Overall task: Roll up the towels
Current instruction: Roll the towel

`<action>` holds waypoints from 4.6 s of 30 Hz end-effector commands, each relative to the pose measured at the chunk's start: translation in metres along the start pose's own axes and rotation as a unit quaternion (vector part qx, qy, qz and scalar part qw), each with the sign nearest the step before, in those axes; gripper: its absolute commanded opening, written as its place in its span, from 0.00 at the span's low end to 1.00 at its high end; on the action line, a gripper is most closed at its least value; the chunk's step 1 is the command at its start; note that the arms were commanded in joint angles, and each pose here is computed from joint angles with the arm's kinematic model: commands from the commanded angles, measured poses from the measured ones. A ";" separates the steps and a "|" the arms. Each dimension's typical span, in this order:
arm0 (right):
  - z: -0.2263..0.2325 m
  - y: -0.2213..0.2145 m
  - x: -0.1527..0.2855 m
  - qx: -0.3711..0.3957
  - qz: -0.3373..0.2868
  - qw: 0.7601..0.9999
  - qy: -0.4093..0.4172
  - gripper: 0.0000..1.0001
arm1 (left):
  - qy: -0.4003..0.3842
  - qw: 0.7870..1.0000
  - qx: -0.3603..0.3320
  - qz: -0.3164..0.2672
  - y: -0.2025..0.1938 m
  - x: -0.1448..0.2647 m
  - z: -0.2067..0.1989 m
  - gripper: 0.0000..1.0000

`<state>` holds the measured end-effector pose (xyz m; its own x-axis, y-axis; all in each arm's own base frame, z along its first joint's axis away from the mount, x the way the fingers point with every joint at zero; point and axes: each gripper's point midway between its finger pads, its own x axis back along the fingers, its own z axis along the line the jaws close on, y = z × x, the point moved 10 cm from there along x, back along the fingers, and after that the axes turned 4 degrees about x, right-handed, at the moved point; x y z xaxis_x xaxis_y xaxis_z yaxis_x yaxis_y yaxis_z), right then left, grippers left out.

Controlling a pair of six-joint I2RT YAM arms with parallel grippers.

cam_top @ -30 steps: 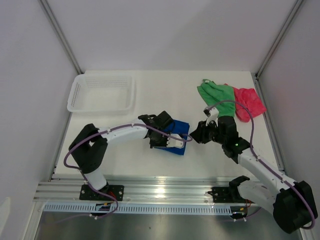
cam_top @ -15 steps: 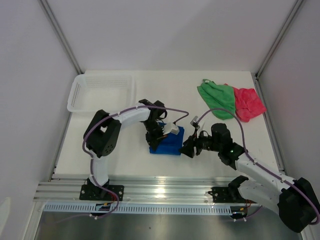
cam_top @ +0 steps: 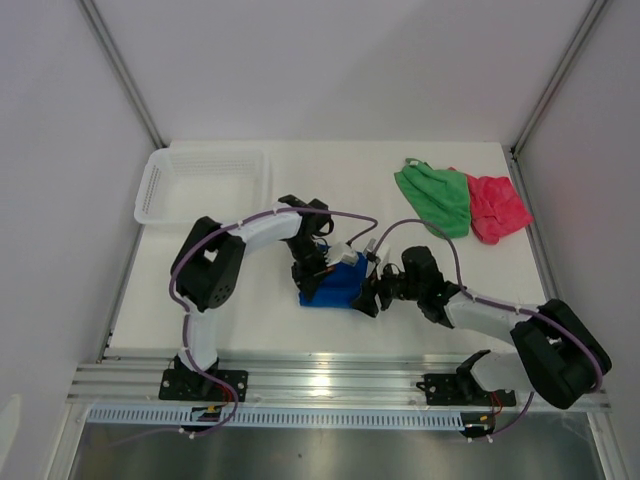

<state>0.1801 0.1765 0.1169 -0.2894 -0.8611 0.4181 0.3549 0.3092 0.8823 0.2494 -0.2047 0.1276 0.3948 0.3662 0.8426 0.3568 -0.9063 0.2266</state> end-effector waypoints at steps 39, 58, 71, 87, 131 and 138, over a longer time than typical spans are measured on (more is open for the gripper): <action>0.011 0.002 0.005 -0.197 0.040 0.979 0.044 0.00 | -0.020 0.997 0.036 -0.067 -0.026 0.021 -0.045 0.01; -0.038 -0.017 -0.014 -0.369 0.069 0.925 -0.054 0.00 | 0.227 0.961 0.136 -0.079 0.003 0.037 0.006 0.36; -0.051 -0.004 -0.022 -0.374 0.097 0.920 -0.062 0.04 | 0.327 0.932 -0.035 -0.151 0.008 0.095 -0.041 0.44; -0.056 -0.002 -0.028 -0.377 0.109 0.918 -0.055 0.07 | 0.344 0.868 -0.356 -0.041 0.009 -0.008 -0.051 0.56; -0.066 0.000 -0.026 -0.389 0.130 0.911 -0.050 0.03 | 0.349 0.852 -0.390 -0.012 0.004 0.001 -0.027 0.82; -0.066 0.000 -0.027 -0.388 0.131 0.911 -0.047 0.04 | 0.342 0.858 -0.383 0.001 0.003 -0.009 -0.013 0.86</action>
<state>0.2420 0.1755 0.0948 -0.1628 -0.7689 0.6183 0.9326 0.0847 0.3508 0.2280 -0.2091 0.1330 -0.2925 0.3782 0.8783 -0.3943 -0.8845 0.2495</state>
